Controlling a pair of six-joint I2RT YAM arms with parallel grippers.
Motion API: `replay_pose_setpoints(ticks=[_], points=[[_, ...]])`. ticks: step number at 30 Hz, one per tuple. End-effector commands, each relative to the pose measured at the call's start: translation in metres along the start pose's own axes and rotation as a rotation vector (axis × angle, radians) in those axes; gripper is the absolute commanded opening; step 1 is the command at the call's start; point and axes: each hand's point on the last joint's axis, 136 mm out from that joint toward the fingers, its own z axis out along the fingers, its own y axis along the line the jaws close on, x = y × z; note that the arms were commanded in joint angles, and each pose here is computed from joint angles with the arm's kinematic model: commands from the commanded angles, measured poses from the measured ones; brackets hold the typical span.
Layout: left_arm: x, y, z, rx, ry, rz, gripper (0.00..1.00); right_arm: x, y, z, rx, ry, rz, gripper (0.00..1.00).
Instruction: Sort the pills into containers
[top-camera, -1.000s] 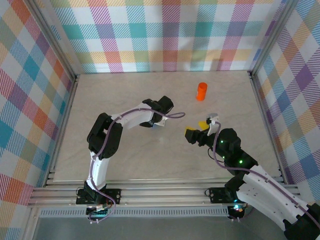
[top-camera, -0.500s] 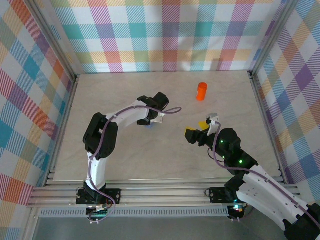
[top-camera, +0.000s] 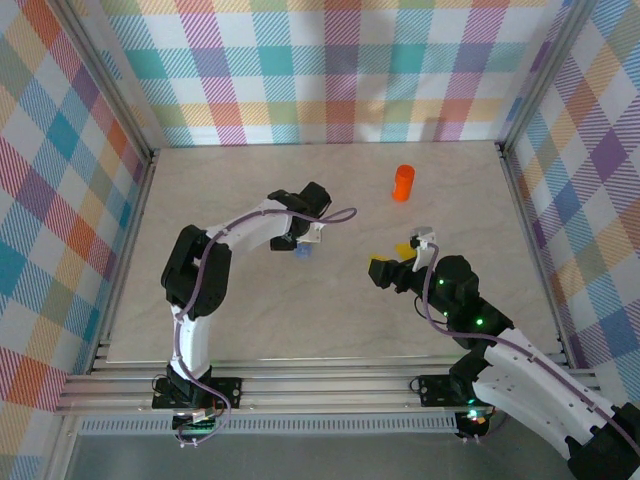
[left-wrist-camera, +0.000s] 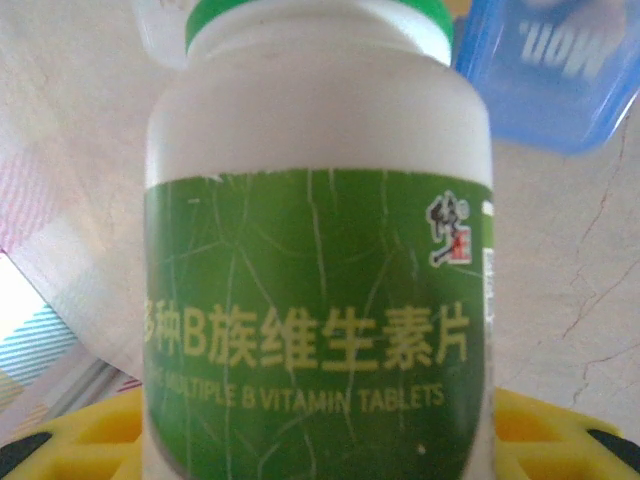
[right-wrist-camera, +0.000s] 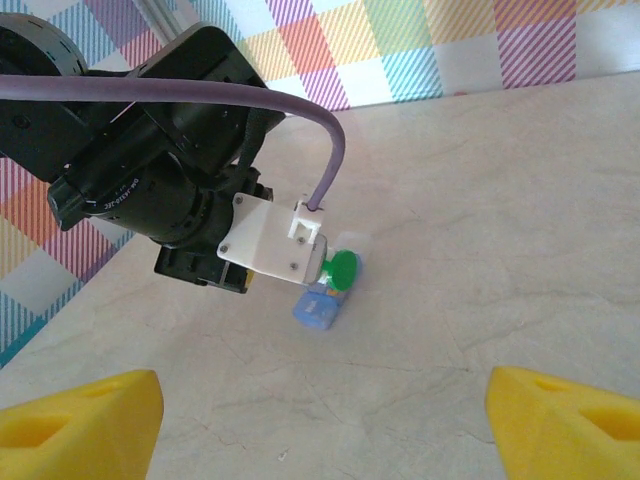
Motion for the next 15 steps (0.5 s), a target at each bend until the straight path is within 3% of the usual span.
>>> replay_pose_setpoints(ticks=[1,15], points=[[0.0099,0.0001,-0.0128,0.015,-0.045,-0.088,0.0,-0.006,0.0046,0.0005,-0.026,-0.029,0.013,0.83],[0.0144,-0.0062,-0.0128,0.017,-0.131,-0.195,0.0,-0.0007,0.0014,0.0059,-0.015,-0.01,0.013,0.83]])
